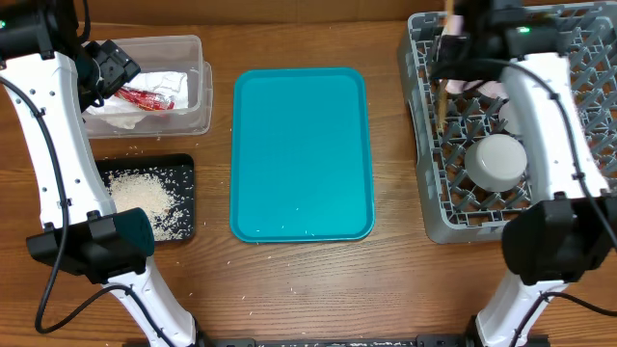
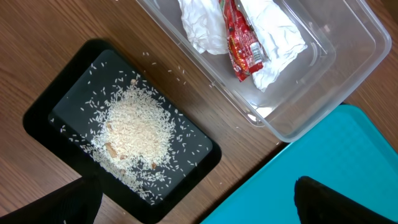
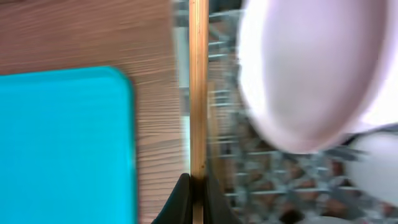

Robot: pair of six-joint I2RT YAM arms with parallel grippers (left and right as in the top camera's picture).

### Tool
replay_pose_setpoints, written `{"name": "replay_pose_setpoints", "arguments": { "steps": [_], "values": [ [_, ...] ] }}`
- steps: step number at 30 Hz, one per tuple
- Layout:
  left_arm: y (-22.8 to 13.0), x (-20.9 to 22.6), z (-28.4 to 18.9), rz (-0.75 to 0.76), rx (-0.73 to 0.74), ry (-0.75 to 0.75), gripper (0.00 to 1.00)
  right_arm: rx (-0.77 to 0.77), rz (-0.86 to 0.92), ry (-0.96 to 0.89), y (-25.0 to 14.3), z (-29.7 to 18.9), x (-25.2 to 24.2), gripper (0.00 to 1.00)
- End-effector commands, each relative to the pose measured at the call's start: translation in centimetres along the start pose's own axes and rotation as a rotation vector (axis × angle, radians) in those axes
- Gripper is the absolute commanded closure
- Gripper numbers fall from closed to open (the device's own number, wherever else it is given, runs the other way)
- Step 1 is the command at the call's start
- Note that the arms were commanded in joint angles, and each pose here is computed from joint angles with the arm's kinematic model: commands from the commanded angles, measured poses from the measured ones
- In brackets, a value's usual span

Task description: Sort waste into correct bins and load items into the dishwasher

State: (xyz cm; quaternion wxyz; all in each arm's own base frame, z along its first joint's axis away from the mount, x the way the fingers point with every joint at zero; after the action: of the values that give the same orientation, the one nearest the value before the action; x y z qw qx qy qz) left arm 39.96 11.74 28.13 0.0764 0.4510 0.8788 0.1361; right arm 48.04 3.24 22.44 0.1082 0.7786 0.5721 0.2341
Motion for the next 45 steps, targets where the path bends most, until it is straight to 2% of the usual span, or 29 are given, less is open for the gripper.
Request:
{"name": "replay_pose_setpoints", "arguments": {
  "steps": [1,9,14,18,23,28,33,36,45],
  "values": [
    [-0.2,0.0,-0.4,0.010,-0.009,0.004,0.00,0.010,-0.068,-0.005,0.4,0.4,-1.3,0.96],
    [-0.2,0.0,-0.4,0.011,-0.009,0.004,0.00,0.086,-0.107,0.042,-0.5,3.8,-1.8,0.92],
    [-0.2,0.0,-0.4,0.010,-0.009,0.004,0.00,0.112,-0.099,0.035,-0.8,5.3,-2.1,0.81],
    [-0.2,0.0,-0.4,0.010,-0.009,0.004,0.00,0.113,-0.096,0.035,-0.9,5.2,-2.0,0.66],
    [-0.2,0.0,-0.4,0.010,-0.009,0.004,0.00,0.148,-0.014,0.024,-1.6,4.4,-2.1,0.59],
    [-0.2,0.0,-0.4,0.010,-0.009,0.005,0.00,0.130,0.062,0.026,-1.9,0.2,-1.7,0.57],
    [-0.2,0.0,-0.4,0.010,-0.009,0.004,0.00,0.091,0.089,0.054,-3.1,-6.8,-1.2,0.58],
    [-0.2,0.0,-0.4,0.010,-0.009,0.004,0.00,0.097,0.112,0.050,-5.0,-10.9,-1.4,0.58],
    [-0.2,0.0,-0.4,0.010,-0.009,0.004,0.00,0.125,0.158,-0.012,-10.6,-18.4,-3.1,0.62]
  ]
}}
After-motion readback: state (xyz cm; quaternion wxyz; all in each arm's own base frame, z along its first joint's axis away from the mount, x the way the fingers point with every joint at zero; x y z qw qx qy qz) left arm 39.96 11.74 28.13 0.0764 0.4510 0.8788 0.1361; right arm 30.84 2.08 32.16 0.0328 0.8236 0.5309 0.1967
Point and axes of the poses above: each gripper's point midway between its finger pads, its own z axis out along the fingers, its own x axis along the line the jaws close on, y = z × x, the point moved 2 cm from there along -z, back along the fingers, and after that the axes turned 14 degrees about z, right-handed, at the moved point
